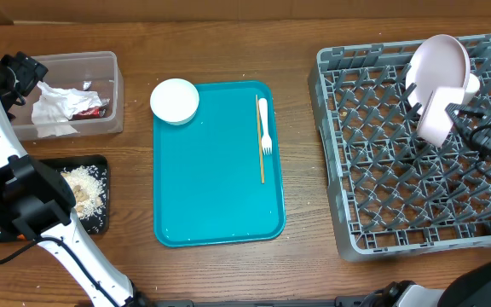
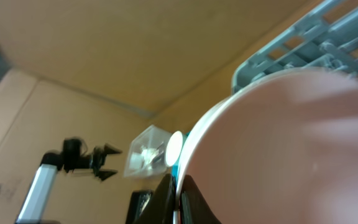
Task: Sort waste into correct bins and load items into the dishwasher rack
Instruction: 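Carry the pink bowl into the dish rack and release it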
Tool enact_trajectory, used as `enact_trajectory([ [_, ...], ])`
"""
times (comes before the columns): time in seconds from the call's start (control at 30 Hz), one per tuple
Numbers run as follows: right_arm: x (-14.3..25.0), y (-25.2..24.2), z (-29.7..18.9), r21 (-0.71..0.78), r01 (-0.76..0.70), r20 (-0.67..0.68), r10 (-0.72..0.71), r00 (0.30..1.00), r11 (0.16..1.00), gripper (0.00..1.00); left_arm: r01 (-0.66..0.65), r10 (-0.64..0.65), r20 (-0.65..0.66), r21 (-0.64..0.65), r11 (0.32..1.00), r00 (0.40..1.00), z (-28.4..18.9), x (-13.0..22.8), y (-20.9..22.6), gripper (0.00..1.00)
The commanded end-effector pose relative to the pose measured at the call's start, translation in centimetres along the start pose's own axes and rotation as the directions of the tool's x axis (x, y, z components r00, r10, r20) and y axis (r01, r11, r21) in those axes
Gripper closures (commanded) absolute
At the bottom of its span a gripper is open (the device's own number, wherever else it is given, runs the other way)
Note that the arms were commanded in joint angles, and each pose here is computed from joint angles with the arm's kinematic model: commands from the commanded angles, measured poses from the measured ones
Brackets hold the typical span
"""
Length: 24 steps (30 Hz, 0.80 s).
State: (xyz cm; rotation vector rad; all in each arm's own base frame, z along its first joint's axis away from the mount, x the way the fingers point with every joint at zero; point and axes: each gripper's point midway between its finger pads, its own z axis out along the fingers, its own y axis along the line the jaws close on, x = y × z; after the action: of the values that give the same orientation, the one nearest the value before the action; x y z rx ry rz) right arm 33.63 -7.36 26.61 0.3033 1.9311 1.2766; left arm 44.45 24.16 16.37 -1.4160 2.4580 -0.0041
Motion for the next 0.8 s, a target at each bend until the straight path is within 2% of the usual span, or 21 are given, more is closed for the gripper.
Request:
enact_trajectory([
  [0.0, 0.8, 0.5, 0.2, -0.134, 0.022, 0.01, -0.021, 1.0, 0.991, 0.96, 0.0, 0.0, 0.015, -0.004, 1.0, 1.0, -0.5, 0.0, -0.1, 0.0],
  [0.23, 0.4, -2.1, 0.8, -0.142, 0.045, 0.015, -0.043, 0.999, 0.989, 0.96, 0.0, 0.0, 0.015, -0.004, 1.0, 1.0, -0.5, 0.0, -0.1, 0.0],
  [0.67, 1.2, -6.6, 1.6, -0.101, -0.102, -0.017, 0.1, 0.995, 0.99, 0.96, 0.0, 0.0, 0.015, -0.004, 1.0, 1.0, -0.5, 0.0, -0.1, 0.0],
  [0.77, 1.6, -8.1, 1.7, -0.029, -0.127, -0.026, 0.126, 0.992, 0.991, 0.96, 0.0, 0.0, 0.015, -0.004, 1.0, 1.0, -0.5, 0.0, -0.1, 0.0],
])
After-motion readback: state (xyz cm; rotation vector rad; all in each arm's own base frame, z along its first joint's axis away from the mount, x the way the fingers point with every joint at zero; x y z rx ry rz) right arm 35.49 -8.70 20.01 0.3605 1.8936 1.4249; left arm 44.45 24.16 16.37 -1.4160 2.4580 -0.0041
